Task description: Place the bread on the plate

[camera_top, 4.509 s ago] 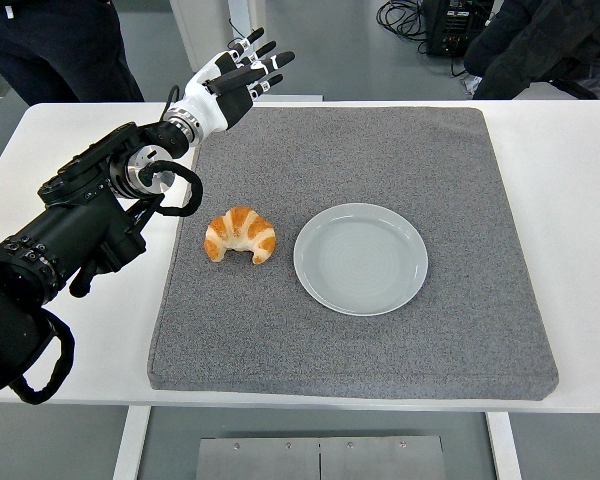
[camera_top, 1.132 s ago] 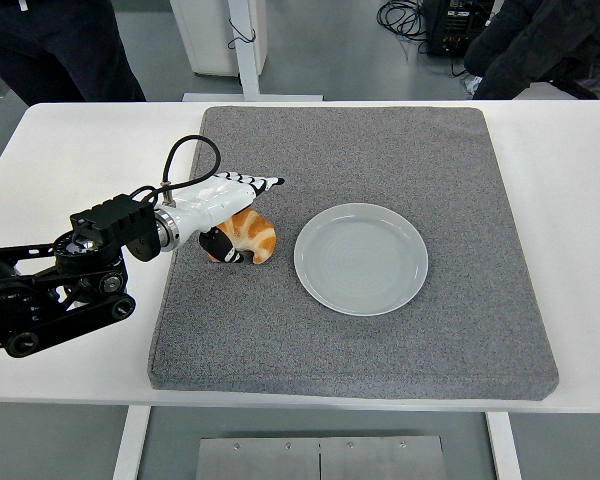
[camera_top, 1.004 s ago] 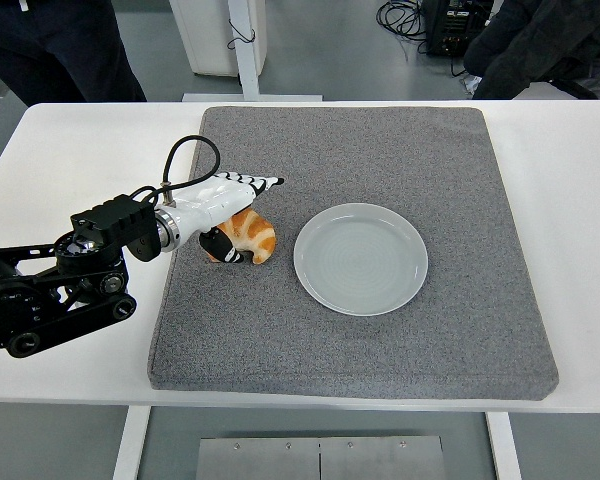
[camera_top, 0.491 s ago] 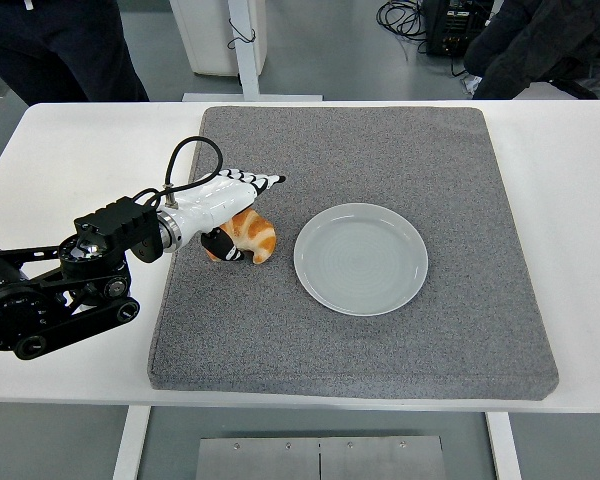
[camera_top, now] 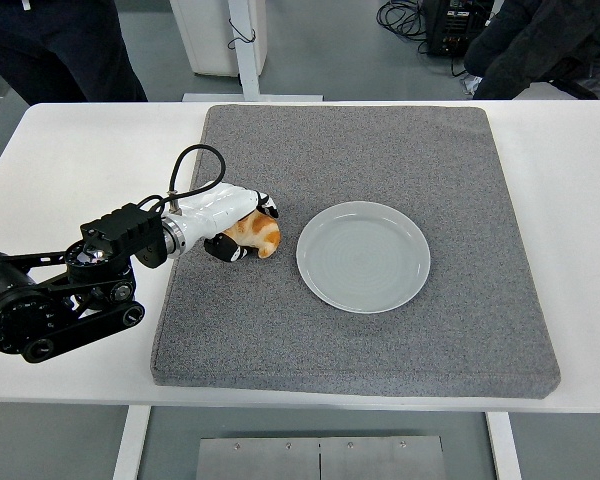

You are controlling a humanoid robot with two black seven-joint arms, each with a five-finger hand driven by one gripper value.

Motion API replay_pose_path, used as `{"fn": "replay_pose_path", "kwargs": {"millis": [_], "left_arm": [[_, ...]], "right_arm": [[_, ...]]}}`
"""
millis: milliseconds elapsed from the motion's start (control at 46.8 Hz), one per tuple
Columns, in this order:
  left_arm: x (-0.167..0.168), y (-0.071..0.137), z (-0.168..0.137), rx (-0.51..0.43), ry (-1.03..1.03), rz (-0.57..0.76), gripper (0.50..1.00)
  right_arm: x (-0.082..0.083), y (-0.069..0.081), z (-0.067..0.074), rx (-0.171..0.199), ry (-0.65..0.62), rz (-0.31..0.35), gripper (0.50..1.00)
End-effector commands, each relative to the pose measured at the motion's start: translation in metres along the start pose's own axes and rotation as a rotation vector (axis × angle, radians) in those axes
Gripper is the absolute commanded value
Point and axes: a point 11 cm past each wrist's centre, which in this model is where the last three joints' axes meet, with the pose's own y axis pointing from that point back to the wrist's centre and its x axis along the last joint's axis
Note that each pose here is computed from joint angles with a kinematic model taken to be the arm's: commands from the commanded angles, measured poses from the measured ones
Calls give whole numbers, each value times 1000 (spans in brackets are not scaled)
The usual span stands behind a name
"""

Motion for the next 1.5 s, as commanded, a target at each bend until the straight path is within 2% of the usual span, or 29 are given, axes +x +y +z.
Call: {"fn": "replay_pose_path", "kwargs": {"millis": [0, 171, 363, 556, 833, 1197, 1474], "left_arm": [[-6, 0, 1, -3, 7, -11, 500], [-12, 0, 6, -74, 18, -38, 500], [-10, -2, 4, -73, 17, -34, 500], [10, -5, 4, -75, 29, -6, 500], [56, -11, 8, -84, 23, 44, 500], [159, -12, 36, -133, 3, 111, 500], [194, -8, 39, -127, -15, 106, 500]], "right_arm": [[0, 0, 0, 0, 0, 0, 1000], [0, 0, 0, 0, 0, 0, 1000], [0, 0, 0, 0, 0, 0, 1000], [1, 0, 0, 0, 1, 3, 1000], [0, 0, 0, 0, 0, 1, 1000], [0, 0, 0, 0, 0, 0, 1000], [0, 0, 0, 0, 0, 0, 1000]]}}
